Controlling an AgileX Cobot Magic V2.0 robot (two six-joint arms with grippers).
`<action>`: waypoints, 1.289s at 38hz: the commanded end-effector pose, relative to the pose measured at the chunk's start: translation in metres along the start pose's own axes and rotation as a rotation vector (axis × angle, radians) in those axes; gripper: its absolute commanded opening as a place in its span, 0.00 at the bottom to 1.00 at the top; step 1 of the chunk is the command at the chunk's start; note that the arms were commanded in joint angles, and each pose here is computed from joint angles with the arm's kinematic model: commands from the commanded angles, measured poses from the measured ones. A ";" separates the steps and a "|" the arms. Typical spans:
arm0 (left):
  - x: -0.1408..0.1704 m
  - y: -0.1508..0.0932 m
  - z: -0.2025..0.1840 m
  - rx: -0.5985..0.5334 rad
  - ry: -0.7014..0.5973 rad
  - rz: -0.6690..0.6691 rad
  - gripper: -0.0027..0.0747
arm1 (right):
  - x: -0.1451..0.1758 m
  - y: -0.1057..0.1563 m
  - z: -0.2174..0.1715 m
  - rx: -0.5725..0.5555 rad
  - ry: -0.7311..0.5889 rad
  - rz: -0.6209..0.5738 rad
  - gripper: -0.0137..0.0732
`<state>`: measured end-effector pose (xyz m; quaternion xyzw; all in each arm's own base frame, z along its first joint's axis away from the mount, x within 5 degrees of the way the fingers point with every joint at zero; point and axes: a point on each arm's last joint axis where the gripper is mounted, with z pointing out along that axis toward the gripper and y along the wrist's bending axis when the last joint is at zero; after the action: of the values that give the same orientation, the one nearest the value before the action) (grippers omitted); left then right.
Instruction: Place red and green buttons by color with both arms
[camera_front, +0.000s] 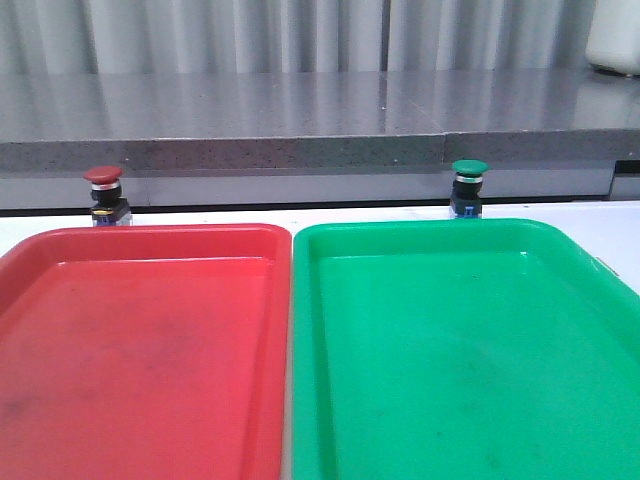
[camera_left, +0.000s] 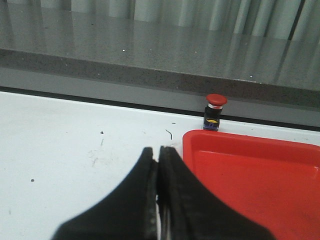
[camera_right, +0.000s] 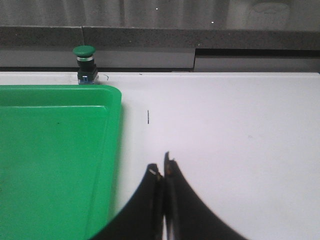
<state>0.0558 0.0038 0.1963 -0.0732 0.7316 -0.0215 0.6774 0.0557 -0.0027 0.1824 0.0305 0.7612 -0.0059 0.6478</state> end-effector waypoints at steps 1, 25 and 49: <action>-0.001 0.000 0.000 0.009 -0.081 -0.009 0.01 | -0.012 0.000 -0.003 0.005 -0.110 -0.008 0.08; -0.001 0.000 0.000 0.009 -0.081 -0.009 0.01 | -0.012 0.000 -0.003 0.005 -0.112 -0.008 0.08; -0.039 -0.005 -0.010 0.056 -0.425 -0.018 0.01 | -0.047 0.001 -0.013 0.000 -0.323 -0.009 0.08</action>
<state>0.0547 0.0037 0.2200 -0.0608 0.6378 -0.0213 0.7675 0.0564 -0.0028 0.1955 0.0293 0.7224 -0.0067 0.6909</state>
